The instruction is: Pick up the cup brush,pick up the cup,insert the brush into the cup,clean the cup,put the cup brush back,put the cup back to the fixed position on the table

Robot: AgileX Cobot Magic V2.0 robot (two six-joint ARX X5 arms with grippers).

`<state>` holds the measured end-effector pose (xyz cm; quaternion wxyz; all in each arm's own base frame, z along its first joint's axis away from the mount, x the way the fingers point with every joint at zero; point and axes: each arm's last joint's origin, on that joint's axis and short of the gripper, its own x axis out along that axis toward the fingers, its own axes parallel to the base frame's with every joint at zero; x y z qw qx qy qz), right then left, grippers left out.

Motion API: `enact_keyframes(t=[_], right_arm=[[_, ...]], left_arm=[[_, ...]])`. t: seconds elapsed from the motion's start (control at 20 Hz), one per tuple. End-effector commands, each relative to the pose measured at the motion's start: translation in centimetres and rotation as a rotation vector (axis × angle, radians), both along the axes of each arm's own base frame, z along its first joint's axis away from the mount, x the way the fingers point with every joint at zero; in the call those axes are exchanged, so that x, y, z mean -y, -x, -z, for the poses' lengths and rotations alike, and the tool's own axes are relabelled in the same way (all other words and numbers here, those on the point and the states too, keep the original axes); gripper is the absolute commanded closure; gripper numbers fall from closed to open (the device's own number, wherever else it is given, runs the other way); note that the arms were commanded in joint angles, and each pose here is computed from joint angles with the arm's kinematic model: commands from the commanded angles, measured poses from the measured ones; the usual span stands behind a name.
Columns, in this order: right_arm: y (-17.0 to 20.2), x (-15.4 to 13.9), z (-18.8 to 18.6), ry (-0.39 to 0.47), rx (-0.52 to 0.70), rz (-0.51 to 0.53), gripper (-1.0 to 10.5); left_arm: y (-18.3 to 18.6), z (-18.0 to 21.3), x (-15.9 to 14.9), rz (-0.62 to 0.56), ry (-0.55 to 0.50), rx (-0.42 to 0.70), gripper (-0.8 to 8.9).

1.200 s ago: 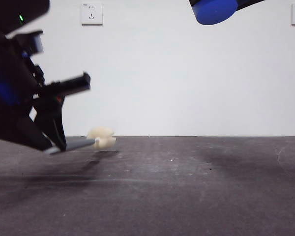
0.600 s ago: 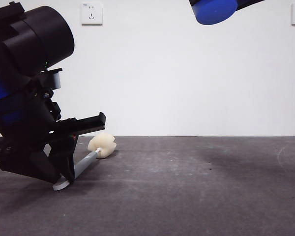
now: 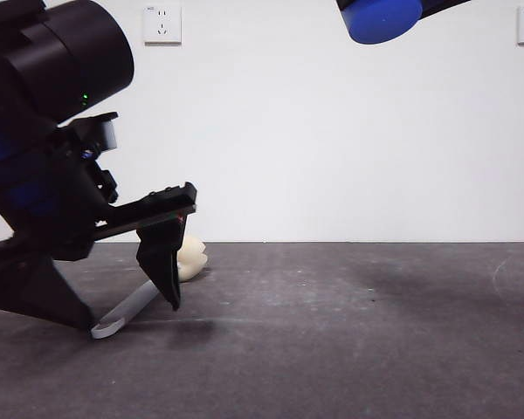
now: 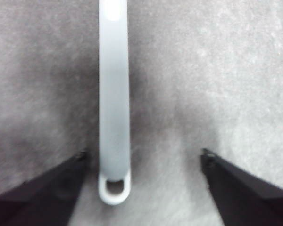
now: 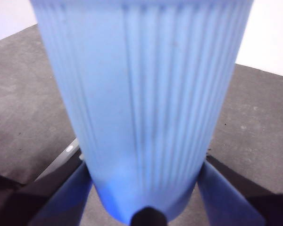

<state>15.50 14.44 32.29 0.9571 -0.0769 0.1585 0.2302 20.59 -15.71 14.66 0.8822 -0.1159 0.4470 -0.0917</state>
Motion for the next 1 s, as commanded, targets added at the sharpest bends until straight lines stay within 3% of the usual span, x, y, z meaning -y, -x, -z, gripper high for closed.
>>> enact_keyframes(t=[0.05,0.4,0.7,1.0], right_arm=[[-0.1,-0.1,-0.1,-0.004,0.010,-0.004,9.6],[-0.6,-0.2,0.5,-0.059,0.079,0.008,9.6],[-0.9,0.8,8.6,-0.074,0.067,0.041,9.6],[-2.4,0.5,14.8,-0.016,-0.013,0.038,9.6]], left_arm=[[0.6,-0.4,-0.6,0.009,-0.013,0.002,4.00],[3.1,-7.3,-2.5,0.044,0.126,0.231,4.01],[7.0,-12.0,-5.6,0.063,0.227,0.415,4.01],[8.8,-13.1,-6.9,0.073,0.269,0.465,4.01]])
